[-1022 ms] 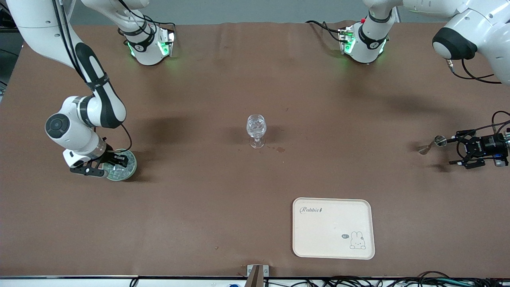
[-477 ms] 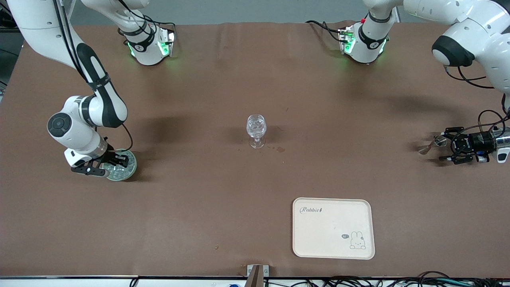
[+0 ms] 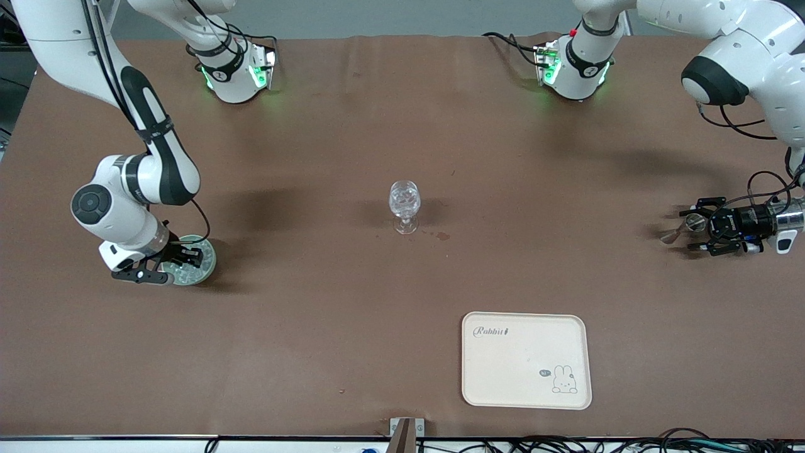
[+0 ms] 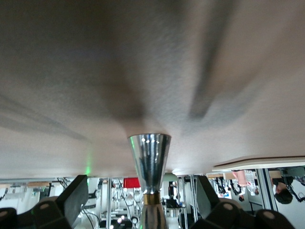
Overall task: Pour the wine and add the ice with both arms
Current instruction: 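Grasp the metal jigger with the left gripper while the right gripper grasps ice, then lift the ice cube with the right gripper and draw it back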
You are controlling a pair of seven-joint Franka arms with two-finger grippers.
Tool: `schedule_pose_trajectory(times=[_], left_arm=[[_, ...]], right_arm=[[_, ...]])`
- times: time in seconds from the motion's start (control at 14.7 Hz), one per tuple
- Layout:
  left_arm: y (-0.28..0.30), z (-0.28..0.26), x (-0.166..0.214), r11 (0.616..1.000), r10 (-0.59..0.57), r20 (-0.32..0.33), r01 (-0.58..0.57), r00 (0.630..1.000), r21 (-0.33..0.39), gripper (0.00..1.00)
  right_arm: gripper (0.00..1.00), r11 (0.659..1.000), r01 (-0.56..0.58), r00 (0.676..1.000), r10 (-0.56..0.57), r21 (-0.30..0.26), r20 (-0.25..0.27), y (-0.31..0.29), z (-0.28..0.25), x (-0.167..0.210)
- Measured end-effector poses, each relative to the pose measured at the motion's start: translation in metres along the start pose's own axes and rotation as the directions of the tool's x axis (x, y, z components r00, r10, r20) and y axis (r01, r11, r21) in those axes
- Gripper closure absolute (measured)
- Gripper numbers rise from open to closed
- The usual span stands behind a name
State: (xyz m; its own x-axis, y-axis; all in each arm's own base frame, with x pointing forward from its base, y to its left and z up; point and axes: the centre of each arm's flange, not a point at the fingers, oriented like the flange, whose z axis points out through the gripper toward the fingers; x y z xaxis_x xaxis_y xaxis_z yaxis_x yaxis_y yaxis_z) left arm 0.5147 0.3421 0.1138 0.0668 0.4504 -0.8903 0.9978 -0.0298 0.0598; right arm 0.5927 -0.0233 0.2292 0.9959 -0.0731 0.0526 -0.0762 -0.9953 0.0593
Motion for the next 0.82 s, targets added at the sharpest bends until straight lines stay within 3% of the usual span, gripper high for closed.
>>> schedule_pose_trajectory(times=[0.48, 0.61, 0.82], left_arm=[[-0.007, 0.009, 0.002, 0.997, -0.006, 0.072, 0.011, 0.997, -0.073, 0.03], [-0.007, 0.01, 0.003, 0.996, -0.005, 0.082, 0.012, 0.997, -0.091, 0.09], [-0.007, 0.013, 0.003, 0.995, -0.005, 0.094, 0.014, 0.996, -0.097, 0.11]], right_arm=[[0.49, 1.0, 0.015, 1.0, -0.015, -0.025, 0.024, 0.008, 0.021, -0.003], [0.49, 1.0, 0.017, 0.999, -0.016, -0.025, 0.037, 0.006, 0.029, -0.006], [0.55, 1.0, 0.017, 0.999, -0.017, -0.025, 0.037, 0.006, 0.029, -0.006]])
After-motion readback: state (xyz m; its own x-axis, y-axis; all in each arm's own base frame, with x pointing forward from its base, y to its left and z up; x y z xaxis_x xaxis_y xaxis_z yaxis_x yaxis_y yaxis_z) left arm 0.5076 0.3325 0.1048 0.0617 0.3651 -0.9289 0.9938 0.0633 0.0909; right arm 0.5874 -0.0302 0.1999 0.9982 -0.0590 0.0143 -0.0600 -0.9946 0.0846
